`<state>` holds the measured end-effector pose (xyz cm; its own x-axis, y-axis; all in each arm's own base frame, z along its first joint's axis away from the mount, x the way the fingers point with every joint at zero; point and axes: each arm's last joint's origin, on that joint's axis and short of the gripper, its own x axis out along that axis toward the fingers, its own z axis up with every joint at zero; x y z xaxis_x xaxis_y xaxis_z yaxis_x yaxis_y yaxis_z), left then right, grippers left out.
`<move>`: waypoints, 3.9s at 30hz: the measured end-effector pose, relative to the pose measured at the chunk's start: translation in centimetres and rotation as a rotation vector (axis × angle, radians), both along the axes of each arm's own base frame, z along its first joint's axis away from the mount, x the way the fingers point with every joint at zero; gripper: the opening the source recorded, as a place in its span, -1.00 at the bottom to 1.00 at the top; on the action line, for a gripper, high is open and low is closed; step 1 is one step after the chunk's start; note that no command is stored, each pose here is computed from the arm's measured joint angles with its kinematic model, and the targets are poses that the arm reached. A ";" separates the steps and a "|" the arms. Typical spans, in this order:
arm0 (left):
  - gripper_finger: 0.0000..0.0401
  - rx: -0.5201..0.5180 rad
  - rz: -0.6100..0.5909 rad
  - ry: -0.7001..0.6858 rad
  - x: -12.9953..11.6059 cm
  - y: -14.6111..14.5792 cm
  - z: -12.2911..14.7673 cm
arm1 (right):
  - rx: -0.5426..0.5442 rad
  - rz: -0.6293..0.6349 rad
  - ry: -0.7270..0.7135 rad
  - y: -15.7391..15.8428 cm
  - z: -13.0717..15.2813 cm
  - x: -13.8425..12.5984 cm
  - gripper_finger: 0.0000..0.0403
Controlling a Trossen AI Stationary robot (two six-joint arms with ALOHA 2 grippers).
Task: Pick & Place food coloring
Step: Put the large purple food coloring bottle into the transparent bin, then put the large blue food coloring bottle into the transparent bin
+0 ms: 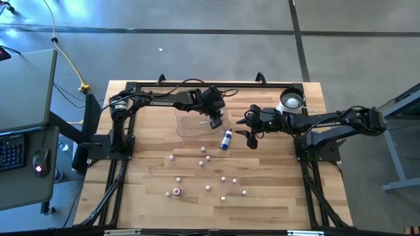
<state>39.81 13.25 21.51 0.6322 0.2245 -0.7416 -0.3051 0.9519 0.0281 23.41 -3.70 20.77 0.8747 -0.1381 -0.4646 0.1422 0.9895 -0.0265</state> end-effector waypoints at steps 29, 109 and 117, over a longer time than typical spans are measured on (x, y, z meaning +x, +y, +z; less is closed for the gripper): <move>-0.04 -0.097 -0.037 -0.099 -3.5 -2.0 6.9 | -0.035 0.018 0.006 0.0 0.0 0.0 -0.02; -0.04 0.173 -0.123 0.224 -9.4 -6.9 20.5 | -0.036 0.214 0.227 1.8 -7.7 3.4 -0.39; -0.04 0.187 -0.132 0.229 -9.4 -6.8 20.5 | -0.186 0.173 0.415 3.7 -1.4 3.9 -0.43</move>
